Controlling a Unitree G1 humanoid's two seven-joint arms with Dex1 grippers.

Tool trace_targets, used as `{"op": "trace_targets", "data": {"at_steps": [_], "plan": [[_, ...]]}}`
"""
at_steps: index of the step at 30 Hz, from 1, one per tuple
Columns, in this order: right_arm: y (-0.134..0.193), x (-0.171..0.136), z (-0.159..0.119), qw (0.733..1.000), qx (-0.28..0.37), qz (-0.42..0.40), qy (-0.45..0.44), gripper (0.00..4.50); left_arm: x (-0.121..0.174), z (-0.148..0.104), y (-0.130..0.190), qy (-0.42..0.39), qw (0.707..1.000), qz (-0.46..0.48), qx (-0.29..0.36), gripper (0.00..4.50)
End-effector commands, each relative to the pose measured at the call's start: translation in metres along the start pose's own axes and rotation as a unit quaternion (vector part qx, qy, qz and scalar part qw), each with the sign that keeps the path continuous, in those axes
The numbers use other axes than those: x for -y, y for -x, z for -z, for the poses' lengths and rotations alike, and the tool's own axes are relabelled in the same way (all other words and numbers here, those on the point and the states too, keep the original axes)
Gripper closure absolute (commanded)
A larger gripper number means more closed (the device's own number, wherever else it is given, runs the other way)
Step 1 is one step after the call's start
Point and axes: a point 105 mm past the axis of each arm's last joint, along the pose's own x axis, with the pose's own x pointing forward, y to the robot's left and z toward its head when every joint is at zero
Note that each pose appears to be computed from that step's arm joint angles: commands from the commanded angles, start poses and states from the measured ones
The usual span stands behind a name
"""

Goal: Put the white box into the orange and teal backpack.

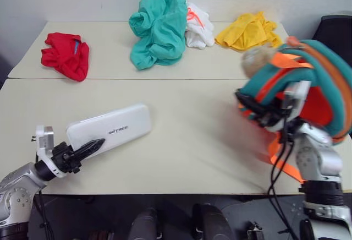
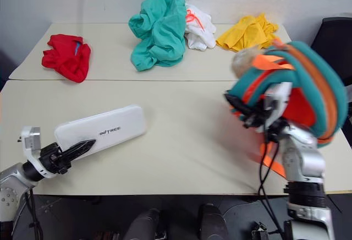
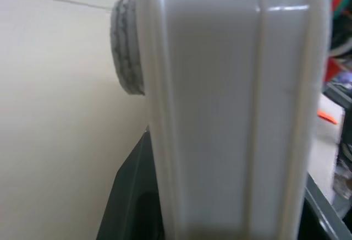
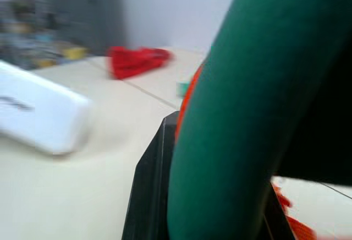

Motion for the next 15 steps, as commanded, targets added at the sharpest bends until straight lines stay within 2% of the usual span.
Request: {"op": "trace_targets", "data": {"at_steps": [1,5,8,11,15], "plan": [[-0.032,-0.041,-0.024,0.992,0.048,-0.113,-0.002,4.47,-0.006,-0.023,0.005,-0.028,0.998,-0.020,0.048,3.15],[-0.043,-0.072,-0.030,0.981,0.045,-0.183,-0.033,4.47,-0.009,-0.030,0.008,-0.029,0.997,-0.030,0.062,3.15],[-0.026,-0.086,-0.033,0.974,0.012,-0.214,-0.078,4.47,-0.007,-0.033,0.015,-0.039,0.997,-0.032,0.057,3.15],[-0.005,-0.088,-0.025,0.970,-0.043,-0.214,-0.109,4.47,0.000,-0.039,0.022,-0.051,0.996,-0.033,0.060,3.15],[0.011,-0.074,-0.018,0.973,-0.073,-0.182,-0.125,4.47,0.025,-0.047,0.018,-0.083,0.995,-0.001,0.052,3.15]]}}
